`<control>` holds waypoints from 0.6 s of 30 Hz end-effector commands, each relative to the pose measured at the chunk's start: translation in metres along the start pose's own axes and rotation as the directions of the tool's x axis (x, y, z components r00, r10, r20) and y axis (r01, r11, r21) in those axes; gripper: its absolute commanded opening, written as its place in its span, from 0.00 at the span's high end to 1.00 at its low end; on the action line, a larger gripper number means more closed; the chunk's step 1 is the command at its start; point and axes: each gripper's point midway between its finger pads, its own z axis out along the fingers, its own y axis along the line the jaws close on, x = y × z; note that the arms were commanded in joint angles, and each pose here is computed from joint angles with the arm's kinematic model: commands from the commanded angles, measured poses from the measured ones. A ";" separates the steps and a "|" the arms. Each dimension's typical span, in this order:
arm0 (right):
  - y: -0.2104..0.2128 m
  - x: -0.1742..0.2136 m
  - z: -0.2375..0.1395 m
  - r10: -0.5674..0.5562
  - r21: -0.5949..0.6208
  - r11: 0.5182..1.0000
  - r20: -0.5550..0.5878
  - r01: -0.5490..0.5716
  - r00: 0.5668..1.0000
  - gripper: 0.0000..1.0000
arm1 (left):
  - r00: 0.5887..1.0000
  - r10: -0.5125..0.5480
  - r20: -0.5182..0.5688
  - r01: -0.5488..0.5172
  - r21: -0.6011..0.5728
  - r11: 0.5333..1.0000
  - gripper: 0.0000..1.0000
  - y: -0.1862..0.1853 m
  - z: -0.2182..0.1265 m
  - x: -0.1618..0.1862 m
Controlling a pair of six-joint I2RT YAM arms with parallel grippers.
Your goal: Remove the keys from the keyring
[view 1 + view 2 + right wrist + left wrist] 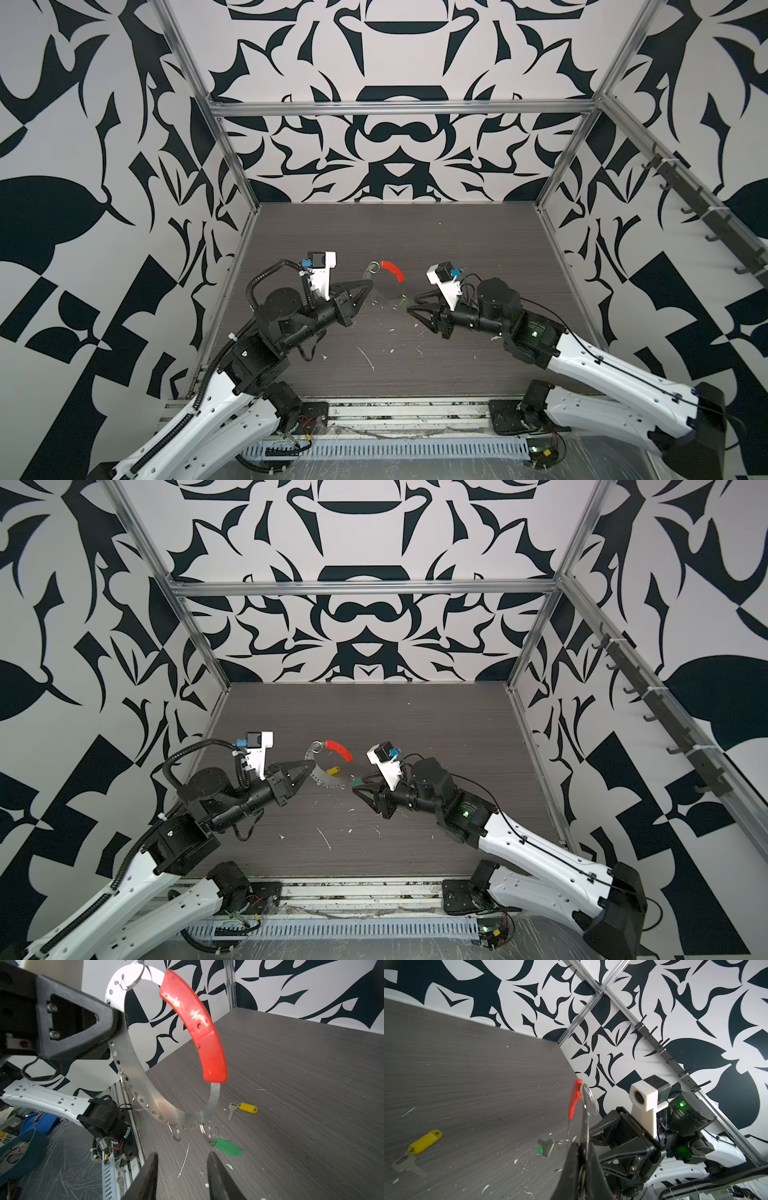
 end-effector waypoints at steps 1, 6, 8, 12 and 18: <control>0.005 -0.020 -0.002 -0.052 0.001 0.999 0.058 0.052 0.997 0.58 | 1.000 -0.017 0.016 0.016 0.029 0.999 1.00 -0.012 -0.005 -0.010; 0.006 -0.021 0.001 -0.069 -0.006 0.998 0.041 0.069 0.997 0.58 | 1.000 -0.025 0.011 0.025 0.040 0.999 1.00 -0.014 -0.006 -0.009; 0.008 -0.019 0.004 -0.069 -0.022 0.997 0.028 0.070 0.997 0.58 | 1.000 -0.026 0.011 0.025 0.046 0.999 1.00 -0.015 -0.007 -0.009; 0.006 -0.018 0.008 -0.071 -0.019 0.997 0.019 0.071 0.997 0.60 | 1.000 -0.028 0.010 0.027 0.053 0.998 1.00 -0.017 -0.008 -0.009; 0.002 -0.019 0.011 -0.082 0.008 0.997 0.019 0.082 0.996 0.65 | 1.000 -0.031 0.004 0.031 0.069 0.997 1.00 -0.021 -0.010 -0.009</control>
